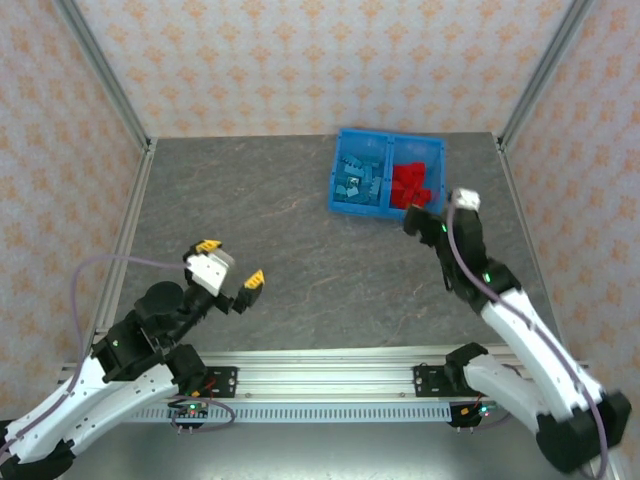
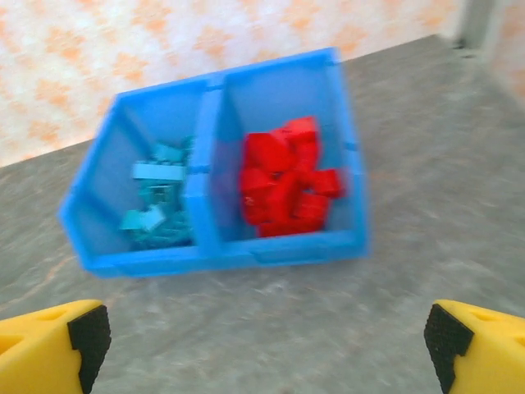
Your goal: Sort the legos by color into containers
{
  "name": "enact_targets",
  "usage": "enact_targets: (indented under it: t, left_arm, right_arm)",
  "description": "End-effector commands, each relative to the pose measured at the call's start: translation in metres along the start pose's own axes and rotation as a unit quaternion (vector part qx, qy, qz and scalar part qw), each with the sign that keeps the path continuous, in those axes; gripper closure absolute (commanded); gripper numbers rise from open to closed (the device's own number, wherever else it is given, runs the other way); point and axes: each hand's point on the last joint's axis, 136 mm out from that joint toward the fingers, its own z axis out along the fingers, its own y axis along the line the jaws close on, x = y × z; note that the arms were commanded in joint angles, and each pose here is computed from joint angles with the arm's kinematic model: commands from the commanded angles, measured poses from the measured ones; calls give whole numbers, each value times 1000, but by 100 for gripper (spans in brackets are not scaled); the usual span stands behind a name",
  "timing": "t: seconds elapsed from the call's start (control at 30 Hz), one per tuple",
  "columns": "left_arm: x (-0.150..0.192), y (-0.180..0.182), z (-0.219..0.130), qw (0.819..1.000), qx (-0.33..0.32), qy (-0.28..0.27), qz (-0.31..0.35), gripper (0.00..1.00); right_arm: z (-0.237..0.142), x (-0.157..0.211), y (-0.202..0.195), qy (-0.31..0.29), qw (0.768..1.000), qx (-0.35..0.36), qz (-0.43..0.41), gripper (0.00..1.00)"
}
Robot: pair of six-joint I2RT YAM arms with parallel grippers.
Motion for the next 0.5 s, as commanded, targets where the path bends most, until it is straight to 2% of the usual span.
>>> enact_targets:
  t: [0.0, 0.1, 0.23, 0.33, 0.4, 0.47]
  left_arm:
    - [29, 38, 10, 982, -136, 44, -127, 0]
    - [62, 63, 15, 961, -240, 60, -126, 0]
    - [86, 103, 4, 918, -382, 30, -98, 0]
    - [102, 123, 8, 902, -414, 40, -116, 0]
    - [104, 131, 20, 904, -409, 39, -120, 0]
    - [105, 144, 27, 897, -421, 33, -130, 0]
  right_arm:
    - [-14, 6, -64, -91, 987, 129, 15, 1]
    - [-16, 14, -92, -148, 972, 184, 20, 1]
    - [-2, 28, -109, -193, 956, 223, 8, 1]
    - [23, 42, -126, -156, 954, 255, 14, 1]
    - [47, 52, -137, -125, 955, 268, 26, 1]
    - [69, 48, -136, -120, 954, 272, 28, 1]
